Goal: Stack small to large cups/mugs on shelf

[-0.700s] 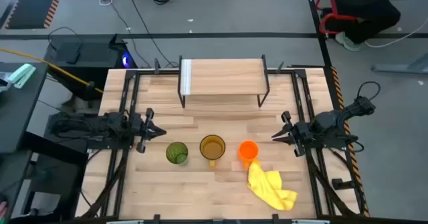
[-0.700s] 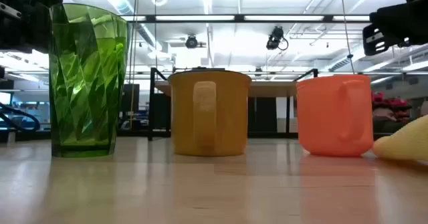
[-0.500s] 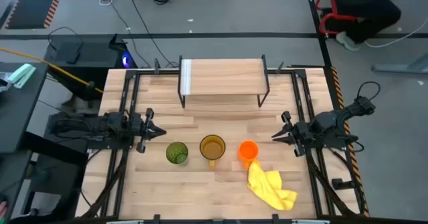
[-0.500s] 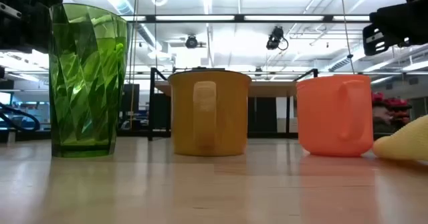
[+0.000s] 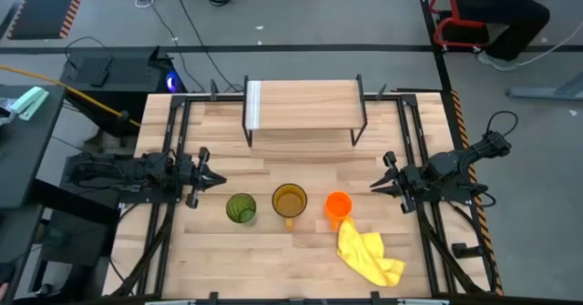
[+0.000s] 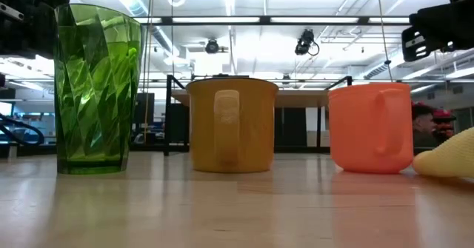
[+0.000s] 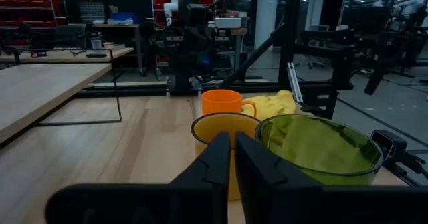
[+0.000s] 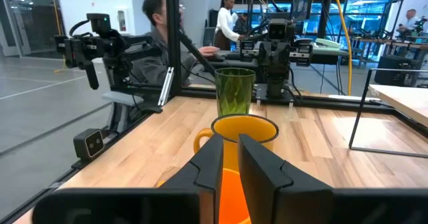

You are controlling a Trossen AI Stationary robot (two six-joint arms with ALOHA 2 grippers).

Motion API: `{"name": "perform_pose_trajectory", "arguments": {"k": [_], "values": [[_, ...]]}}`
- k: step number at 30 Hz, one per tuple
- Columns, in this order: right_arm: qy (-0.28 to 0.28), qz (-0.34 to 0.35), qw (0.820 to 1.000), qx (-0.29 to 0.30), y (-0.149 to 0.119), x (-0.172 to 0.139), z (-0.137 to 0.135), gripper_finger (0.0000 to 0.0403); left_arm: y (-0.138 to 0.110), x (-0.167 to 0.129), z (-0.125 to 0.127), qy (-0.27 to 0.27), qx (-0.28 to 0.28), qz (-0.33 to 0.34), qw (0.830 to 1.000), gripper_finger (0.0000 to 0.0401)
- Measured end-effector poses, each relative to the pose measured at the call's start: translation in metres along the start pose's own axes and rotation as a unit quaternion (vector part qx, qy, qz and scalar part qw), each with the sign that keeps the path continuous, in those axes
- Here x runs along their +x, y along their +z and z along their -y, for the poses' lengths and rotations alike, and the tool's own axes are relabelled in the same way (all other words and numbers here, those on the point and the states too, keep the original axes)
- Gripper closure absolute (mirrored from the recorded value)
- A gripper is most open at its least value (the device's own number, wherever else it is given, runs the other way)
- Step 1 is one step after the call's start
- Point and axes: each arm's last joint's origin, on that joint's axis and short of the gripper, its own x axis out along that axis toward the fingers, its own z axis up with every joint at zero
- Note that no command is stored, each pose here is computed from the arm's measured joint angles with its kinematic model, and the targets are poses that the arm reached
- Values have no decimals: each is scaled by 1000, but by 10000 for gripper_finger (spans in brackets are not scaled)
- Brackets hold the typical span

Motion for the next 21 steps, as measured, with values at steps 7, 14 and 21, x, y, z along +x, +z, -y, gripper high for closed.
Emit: {"name": "perform_pose_trajectory", "arguments": {"k": [7,14,21], "values": [[0,0,1000,0,0,0,0,347,0,0,0,0,0,0,1000,369],[0,0,1000,0,0,0,0,347,0,0,0,0,0,0,1000,367],[0,0,1000,0,0,0,0,347,0,0,0,0,0,0,1000,376]]}}
